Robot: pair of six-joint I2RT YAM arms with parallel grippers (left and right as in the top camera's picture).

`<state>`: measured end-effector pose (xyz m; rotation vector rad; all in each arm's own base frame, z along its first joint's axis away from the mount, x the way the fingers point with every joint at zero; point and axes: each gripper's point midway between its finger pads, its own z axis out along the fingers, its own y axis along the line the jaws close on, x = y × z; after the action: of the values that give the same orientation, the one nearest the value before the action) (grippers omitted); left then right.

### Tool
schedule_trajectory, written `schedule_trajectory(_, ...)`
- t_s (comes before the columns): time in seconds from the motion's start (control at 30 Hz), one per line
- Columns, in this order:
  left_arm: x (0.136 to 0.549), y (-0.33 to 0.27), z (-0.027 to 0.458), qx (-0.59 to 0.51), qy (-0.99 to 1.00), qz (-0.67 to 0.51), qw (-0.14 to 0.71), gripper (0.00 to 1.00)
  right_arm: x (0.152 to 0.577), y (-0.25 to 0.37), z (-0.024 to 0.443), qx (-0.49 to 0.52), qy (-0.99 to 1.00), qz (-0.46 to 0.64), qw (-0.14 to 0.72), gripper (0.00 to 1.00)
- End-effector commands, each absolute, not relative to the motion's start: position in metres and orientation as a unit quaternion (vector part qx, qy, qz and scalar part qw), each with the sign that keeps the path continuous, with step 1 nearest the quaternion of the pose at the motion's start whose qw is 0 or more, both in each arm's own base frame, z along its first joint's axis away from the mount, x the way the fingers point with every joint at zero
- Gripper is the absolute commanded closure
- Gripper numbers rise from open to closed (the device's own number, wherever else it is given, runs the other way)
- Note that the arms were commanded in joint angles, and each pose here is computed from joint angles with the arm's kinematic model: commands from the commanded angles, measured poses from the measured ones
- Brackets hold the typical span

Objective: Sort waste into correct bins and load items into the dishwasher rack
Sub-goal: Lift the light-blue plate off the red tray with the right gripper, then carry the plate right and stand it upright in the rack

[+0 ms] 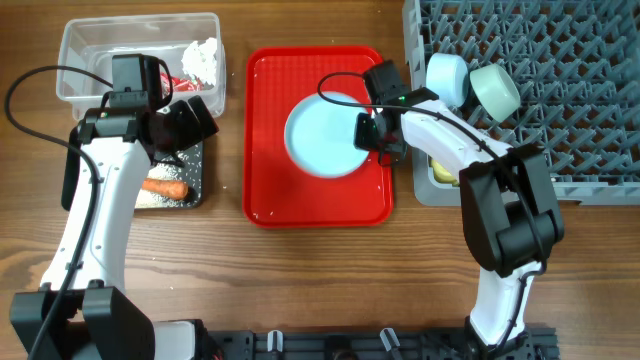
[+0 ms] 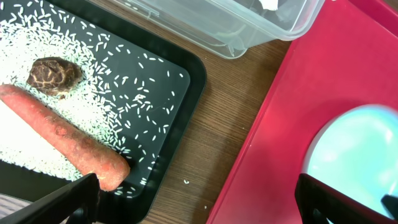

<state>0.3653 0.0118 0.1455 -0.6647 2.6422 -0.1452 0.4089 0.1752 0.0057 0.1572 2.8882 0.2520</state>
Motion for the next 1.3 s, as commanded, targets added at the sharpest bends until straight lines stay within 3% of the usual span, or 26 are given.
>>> schedule_trajectory(0.0,0.367,0.012,0.152,-0.244,0.944,-0.059,0.212,0.00,0.415,0.160,-0.013,0.056,0.989,0.040,0.134,0.96)
schedule_trajectory(0.23,0.367,0.011,0.152,-0.244,0.944,-0.059,0.212,0.00,0.445,0.170,0.020,0.023,0.980,0.076,0.181,0.96)
schedule_trajectory(0.53,0.367,0.011,0.152,-0.244,0.944,-0.059,0.212,0.00,0.484,0.146,0.162,0.014,0.943,0.081,0.323,0.96)
schedule_trajectory(0.9,0.367,0.012,0.152,-0.244,0.944,-0.059,0.212,0.00,0.453,0.001,0.326,0.093,0.850,-0.169,0.490,0.96)
schedule_trajectory(1.1,0.367,0.012,0.152,-0.244,0.944,-0.059,0.212,0.00,0.415,-0.091,0.363,0.145,0.792,-0.390,0.447,0.96)
schedule_trajectory(1.27,0.367,0.012,0.152,-0.244,0.944,-0.059,0.212,0.00,0.408,-0.142,0.357,0.148,0.790,-0.449,0.391,0.96)
